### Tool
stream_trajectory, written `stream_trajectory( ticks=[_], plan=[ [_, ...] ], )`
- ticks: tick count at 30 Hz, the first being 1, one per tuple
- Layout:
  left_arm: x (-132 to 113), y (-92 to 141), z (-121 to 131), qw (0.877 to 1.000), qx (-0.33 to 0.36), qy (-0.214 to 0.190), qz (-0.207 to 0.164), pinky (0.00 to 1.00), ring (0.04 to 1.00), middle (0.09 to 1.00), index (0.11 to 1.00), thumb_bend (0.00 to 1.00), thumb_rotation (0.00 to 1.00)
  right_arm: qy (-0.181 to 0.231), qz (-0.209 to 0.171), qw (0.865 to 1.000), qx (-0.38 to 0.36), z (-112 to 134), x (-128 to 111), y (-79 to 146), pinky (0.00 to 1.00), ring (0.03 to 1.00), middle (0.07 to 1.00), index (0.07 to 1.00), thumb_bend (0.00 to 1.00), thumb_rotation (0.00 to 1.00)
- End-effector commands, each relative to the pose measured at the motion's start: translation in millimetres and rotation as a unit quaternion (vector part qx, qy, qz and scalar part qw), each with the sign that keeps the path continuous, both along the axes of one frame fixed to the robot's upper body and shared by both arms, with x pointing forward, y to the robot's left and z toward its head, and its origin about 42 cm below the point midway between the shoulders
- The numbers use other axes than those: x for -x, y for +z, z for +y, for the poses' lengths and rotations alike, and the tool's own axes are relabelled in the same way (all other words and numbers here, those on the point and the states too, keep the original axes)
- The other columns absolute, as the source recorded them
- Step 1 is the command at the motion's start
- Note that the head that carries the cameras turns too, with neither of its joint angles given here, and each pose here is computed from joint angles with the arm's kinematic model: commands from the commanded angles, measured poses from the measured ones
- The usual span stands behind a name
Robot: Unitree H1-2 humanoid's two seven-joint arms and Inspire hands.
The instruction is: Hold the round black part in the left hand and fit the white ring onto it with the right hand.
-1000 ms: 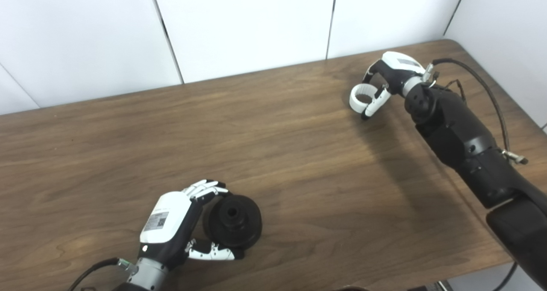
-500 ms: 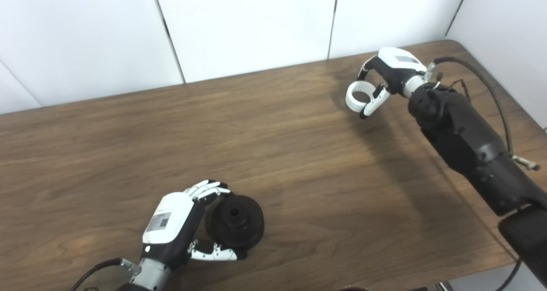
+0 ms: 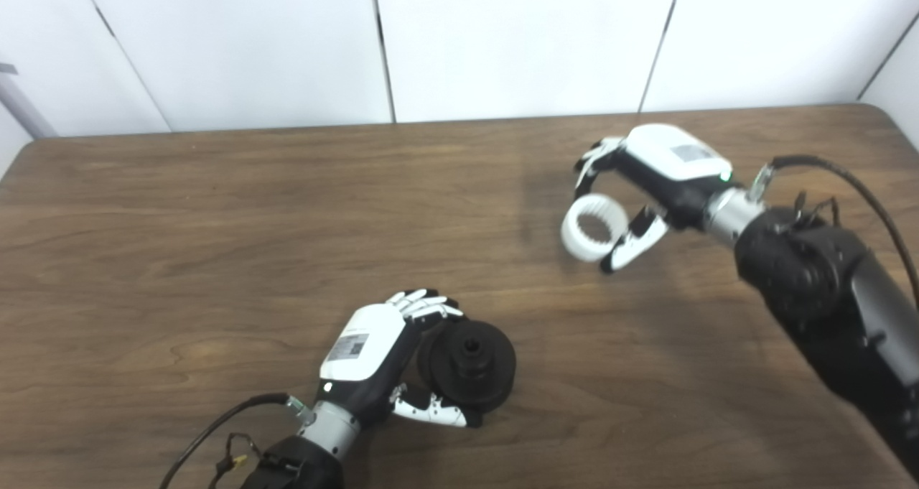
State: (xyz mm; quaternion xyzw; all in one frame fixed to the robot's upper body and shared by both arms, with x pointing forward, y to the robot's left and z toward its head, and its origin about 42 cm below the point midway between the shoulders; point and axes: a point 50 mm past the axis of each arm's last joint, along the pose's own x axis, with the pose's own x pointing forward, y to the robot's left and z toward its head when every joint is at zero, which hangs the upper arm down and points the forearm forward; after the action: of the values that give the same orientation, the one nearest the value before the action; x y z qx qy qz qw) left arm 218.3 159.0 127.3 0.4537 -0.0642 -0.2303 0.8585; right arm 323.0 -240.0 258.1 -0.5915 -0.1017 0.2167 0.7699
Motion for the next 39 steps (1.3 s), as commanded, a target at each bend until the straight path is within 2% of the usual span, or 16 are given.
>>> stream_trajectory(
  ticks=[1,9,22,29,39],
  plan=[
    [6.4,-14.4,-0.8,0.998,-0.038,-0.009,0.043,0.95,0.921,0.843,0.486,0.52,0.05,0.023,-0.033,0.999,-0.005,6.3,6.7,16.2,0.90,0.909,0.803,0.483,0.52,0.14],
    [3.8,-11.6,-6.2,0.998,-0.037,-0.009,0.045,0.93,0.921,0.844,0.486,0.52,0.05,0.052,-0.022,0.998,-0.013,23.3,29.5,17.4,0.95,0.936,0.812,0.484,0.52,0.15],
    [2.2,-9.3,-6.7,0.998,-0.046,-0.008,0.045,0.93,0.925,0.841,0.486,0.52,0.05,0.097,-0.025,0.994,-0.031,43.1,50.9,26.1,0.94,0.926,0.797,0.483,0.52,0.14],
    [2.2,-10.3,-6.2,0.998,-0.048,-0.012,0.040,0.94,0.925,0.844,0.485,0.52,0.05,0.121,-0.017,0.991,-0.044,55.9,66.5,35.7,0.94,0.927,0.798,0.482,0.52,0.14],
    [3.1,-10.7,-7.7,0.998,-0.051,-0.013,0.040,0.94,0.928,0.845,0.486,0.52,0.05,0.139,-0.002,0.989,-0.051,65.5,79.1,36.5,0.93,0.927,0.799,0.482,0.52,0.14]
  ],
)
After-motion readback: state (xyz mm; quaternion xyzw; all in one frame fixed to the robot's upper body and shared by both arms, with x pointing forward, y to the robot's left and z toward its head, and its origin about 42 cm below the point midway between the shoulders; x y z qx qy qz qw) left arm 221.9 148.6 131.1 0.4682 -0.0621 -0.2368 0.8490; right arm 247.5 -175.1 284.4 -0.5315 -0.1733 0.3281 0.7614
